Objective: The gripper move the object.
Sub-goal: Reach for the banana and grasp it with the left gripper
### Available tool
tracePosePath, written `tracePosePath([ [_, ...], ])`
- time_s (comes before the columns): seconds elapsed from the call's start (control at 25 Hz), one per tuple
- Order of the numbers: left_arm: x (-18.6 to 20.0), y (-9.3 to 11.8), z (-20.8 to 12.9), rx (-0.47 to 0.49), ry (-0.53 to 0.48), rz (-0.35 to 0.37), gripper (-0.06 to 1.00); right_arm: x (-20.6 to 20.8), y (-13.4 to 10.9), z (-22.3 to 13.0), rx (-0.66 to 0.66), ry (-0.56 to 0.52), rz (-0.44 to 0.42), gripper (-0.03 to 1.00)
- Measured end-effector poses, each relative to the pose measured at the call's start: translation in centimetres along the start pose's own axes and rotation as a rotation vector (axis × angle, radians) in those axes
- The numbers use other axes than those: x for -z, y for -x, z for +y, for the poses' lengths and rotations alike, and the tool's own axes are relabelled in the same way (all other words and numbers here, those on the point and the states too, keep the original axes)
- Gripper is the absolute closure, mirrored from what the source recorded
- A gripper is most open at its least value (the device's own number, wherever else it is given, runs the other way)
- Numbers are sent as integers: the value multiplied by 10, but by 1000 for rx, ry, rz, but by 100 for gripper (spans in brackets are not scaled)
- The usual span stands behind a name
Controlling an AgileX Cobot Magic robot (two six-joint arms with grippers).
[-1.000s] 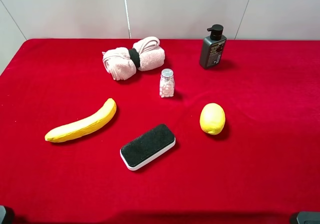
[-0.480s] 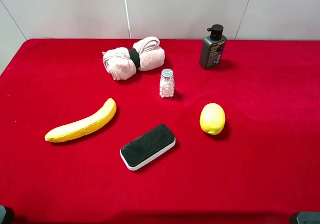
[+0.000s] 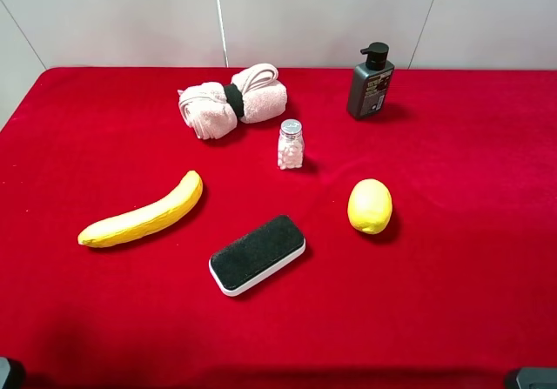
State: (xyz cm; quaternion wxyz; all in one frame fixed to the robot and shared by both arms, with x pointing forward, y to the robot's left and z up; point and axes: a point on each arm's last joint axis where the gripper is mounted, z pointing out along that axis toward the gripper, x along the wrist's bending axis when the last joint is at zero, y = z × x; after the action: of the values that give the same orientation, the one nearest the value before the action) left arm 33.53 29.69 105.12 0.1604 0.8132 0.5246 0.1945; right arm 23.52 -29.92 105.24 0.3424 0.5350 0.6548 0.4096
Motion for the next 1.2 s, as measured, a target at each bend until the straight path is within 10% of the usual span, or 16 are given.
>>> tracePosePath([
  [1.2, -102, 27, 60, -451, -144, -155, 7, 0, 0, 0, 0, 0, 0, 27],
])
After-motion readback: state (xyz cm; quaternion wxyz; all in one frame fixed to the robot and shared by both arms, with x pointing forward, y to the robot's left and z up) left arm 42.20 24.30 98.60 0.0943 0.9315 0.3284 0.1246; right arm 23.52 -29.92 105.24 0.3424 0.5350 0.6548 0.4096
